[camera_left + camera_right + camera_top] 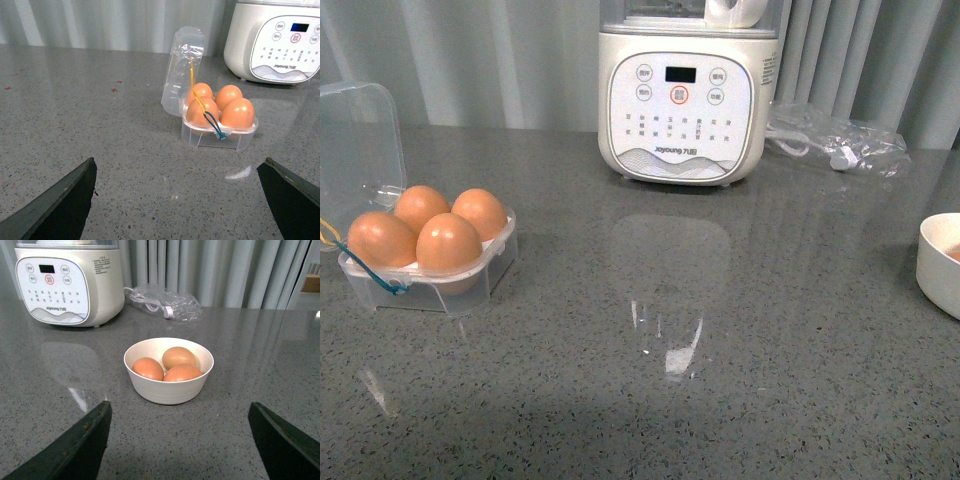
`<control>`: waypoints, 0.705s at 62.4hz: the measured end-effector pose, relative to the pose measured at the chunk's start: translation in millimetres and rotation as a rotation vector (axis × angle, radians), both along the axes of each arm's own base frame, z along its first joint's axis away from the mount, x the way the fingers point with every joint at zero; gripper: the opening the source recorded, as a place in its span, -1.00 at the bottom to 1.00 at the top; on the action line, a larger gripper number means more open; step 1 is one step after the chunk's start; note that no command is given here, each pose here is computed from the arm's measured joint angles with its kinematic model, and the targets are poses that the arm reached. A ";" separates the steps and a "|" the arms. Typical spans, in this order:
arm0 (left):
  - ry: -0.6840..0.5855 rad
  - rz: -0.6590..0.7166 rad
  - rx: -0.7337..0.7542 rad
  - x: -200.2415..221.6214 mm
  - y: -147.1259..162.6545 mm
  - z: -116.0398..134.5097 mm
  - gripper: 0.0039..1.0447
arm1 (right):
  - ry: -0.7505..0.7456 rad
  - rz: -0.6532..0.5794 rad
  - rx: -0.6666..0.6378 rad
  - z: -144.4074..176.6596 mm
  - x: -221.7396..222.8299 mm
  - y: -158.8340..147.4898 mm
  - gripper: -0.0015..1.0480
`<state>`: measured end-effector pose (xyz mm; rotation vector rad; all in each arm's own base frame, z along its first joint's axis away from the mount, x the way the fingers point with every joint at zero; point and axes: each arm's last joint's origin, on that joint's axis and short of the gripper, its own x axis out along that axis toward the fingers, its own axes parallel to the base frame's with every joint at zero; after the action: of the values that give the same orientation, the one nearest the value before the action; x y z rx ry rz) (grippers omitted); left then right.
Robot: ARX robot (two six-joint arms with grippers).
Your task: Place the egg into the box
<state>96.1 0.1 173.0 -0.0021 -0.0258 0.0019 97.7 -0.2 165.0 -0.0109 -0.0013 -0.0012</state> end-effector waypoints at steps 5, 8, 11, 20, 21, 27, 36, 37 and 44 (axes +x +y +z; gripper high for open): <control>0.000 0.000 0.000 0.0 0.0 0.0 0.87 | 0.000 0.000 0.001 0.0 0.0 0.0 0.90; 0.000 0.000 0.000 0.0 0.0 0.0 0.87 | 0.000 0.000 0.001 0.0 0.0 0.0 0.85; 0.000 0.000 0.000 0.0 0.0 0.0 0.87 | 0.000 0.000 0.001 0.0 0.0 0.0 0.86; 0.000 0.000 0.000 0.0 0.0 0.0 0.87 | 0.000 0.000 0.001 0.0 0.0 0.0 0.86; 0.000 0.000 0.000 0.0 0.0 0.0 0.87 | 0.000 0.000 0.001 0.0 0.0 0.0 0.86; 0.231 0.118 -0.014 1.1 -1.1 -3.0 0.87 | 0.000 0.000 0.001 0.0 0.0 0.0 0.86; 0.534 0.277 0.050 3.0 -0.1 -5.9 0.87 | 0.001 0.002 0.001 -0.2 0.0 0.1 0.86; 0.532 0.278 0.050 3.1 -0.1 -4.9 0.87 | 0.001 0.002 0.001 -0.2 0.0 0.0 0.86; 0.487 0.277 0.027 7.1 1.3 7.1 0.87 | 0.000 -0.001 0.001 0.0 0.0 0.0 0.86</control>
<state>103.2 1.4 180.1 0.0288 0.4606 0.2787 97.6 -0.3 165.0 -0.0097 -0.0013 -0.0019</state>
